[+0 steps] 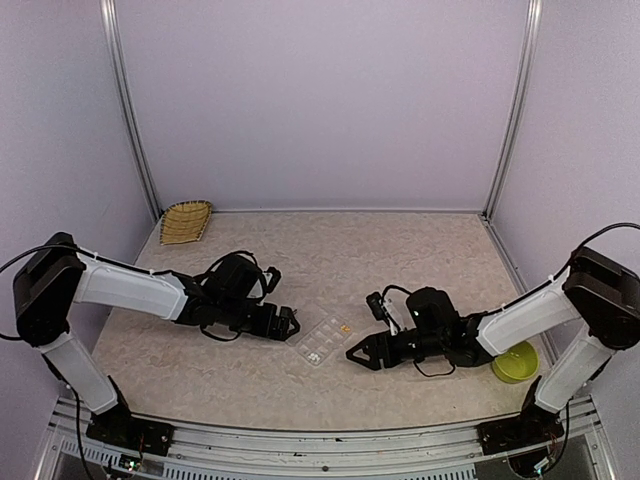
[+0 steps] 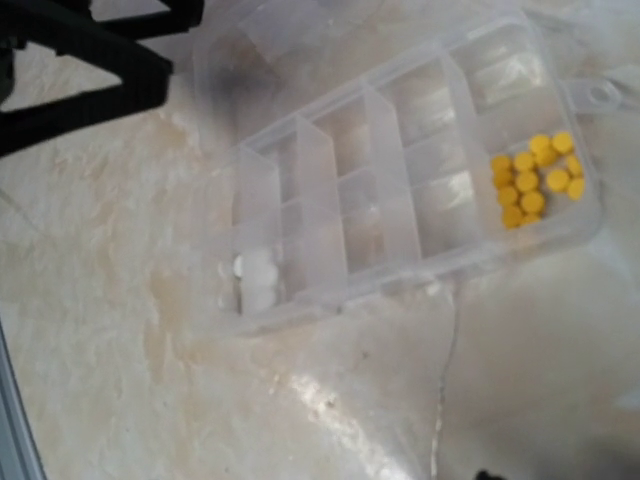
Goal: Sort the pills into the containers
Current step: Close the lid of the pill container.
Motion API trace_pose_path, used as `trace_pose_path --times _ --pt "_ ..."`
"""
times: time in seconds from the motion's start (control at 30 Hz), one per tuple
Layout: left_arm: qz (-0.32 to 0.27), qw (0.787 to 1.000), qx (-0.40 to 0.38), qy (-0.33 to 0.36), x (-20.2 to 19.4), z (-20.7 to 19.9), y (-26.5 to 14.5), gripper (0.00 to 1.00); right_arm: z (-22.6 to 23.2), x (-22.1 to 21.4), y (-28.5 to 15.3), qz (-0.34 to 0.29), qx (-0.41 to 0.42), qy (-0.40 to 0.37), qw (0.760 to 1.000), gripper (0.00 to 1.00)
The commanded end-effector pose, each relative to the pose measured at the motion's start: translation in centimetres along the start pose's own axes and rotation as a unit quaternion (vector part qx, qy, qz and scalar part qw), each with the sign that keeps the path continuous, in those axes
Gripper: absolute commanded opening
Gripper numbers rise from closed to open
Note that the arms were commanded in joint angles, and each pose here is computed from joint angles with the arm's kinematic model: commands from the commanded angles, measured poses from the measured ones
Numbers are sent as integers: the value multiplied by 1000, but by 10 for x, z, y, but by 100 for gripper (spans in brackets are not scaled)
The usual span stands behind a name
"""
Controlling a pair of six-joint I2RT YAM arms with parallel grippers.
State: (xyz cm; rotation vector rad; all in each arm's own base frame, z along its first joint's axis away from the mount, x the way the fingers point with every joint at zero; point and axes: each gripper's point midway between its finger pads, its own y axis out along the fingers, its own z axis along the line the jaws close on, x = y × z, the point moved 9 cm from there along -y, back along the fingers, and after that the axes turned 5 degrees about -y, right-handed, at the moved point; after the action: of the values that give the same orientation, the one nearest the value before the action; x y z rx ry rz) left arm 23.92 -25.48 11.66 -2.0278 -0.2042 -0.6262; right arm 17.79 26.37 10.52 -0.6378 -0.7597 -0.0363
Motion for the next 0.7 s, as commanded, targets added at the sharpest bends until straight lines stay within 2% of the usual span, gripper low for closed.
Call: trace_pose_path --times 0.0,0.3,0.47,0.57,0.67 --pt "-18 999 -38 -7 14 -11 -2 96 2 2 10 8 7 -12 1000 67" --pt "-11 998 -66 -11 10 -13 0 96 2 6 23 18 9 -20 1000 68" --pt "-13 997 -72 -12 10 -14 -1 96 2 8 29 24 11 -22 999 59" --pt "-13 997 -74 -11 9 -14 -1 96 0 6 31 27 9 -24 999 45" --pt "-13 997 -72 -12 8 -13 -1 96 -4 3 33 32 1 -26 999 21"
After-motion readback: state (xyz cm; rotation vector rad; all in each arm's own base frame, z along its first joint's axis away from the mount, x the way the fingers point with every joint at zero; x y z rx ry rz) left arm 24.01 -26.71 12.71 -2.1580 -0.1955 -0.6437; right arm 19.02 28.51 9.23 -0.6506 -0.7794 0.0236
